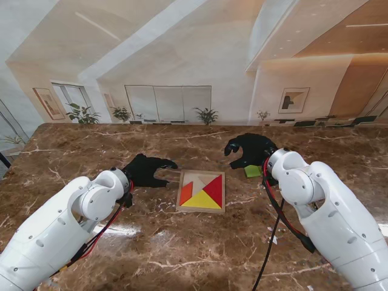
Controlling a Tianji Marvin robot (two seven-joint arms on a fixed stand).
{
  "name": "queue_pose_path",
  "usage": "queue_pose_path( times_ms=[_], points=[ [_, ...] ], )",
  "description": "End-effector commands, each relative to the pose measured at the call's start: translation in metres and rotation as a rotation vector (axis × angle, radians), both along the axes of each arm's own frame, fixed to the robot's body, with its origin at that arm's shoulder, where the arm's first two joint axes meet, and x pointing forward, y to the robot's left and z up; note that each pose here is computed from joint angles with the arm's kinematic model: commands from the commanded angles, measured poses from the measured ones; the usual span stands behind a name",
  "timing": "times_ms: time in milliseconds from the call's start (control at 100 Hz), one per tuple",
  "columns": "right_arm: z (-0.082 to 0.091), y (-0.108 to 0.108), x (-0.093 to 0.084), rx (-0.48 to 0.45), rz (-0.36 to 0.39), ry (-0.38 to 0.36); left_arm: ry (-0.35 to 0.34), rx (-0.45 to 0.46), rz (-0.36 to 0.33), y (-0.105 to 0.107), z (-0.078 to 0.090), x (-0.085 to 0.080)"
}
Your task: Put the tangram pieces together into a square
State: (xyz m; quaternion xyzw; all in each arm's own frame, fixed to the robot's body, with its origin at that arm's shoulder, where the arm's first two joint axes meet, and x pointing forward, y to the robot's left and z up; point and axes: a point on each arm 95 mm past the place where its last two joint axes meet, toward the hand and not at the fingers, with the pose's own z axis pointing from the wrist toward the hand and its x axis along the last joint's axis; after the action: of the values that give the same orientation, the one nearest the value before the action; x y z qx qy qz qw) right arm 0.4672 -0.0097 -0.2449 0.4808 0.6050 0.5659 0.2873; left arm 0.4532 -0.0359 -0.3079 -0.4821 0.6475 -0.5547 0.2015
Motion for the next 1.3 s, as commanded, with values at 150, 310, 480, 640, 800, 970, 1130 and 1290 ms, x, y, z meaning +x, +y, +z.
queue_pose_path(
  times_ms=[150, 310, 480, 640, 800, 970, 1130, 1290],
  points=[
    [-0.017, -0.022, 0.023, -0.106, 0.001, 0.002, 0.012, 0.000, 0.010, 0.002, -0.002, 0.002],
    [-0.029, -0.027, 0.040, -0.175, 0.024, -0.033, 0.006, -0.013, 0.010, 0.002, -0.003, 0.004],
    [-0.041, -0.032, 0.059, -0.230, 0.030, -0.059, 0.006, -0.021, 0.008, 0.001, -0.005, 0.006],
    [-0.051, -0.039, 0.072, -0.284, 0.044, -0.070, 0.013, -0.031, 0.013, 0.001, -0.007, 0.009],
    [-0.062, -0.044, 0.079, -0.319, 0.046, -0.066, 0.014, -0.036, 0.017, 0.000, -0.008, 0.011],
    [-0.074, -0.048, 0.081, -0.347, 0.038, -0.065, 0.009, -0.041, 0.021, -0.001, -0.009, 0.012],
    [-0.086, -0.049, 0.081, -0.366, 0.037, -0.055, 0.007, -0.043, 0.019, -0.003, -0.010, 0.012],
    [-0.097, -0.050, 0.077, -0.383, 0.022, -0.058, 0.008, -0.048, 0.019, -0.004, -0.011, 0.012]
  ],
)
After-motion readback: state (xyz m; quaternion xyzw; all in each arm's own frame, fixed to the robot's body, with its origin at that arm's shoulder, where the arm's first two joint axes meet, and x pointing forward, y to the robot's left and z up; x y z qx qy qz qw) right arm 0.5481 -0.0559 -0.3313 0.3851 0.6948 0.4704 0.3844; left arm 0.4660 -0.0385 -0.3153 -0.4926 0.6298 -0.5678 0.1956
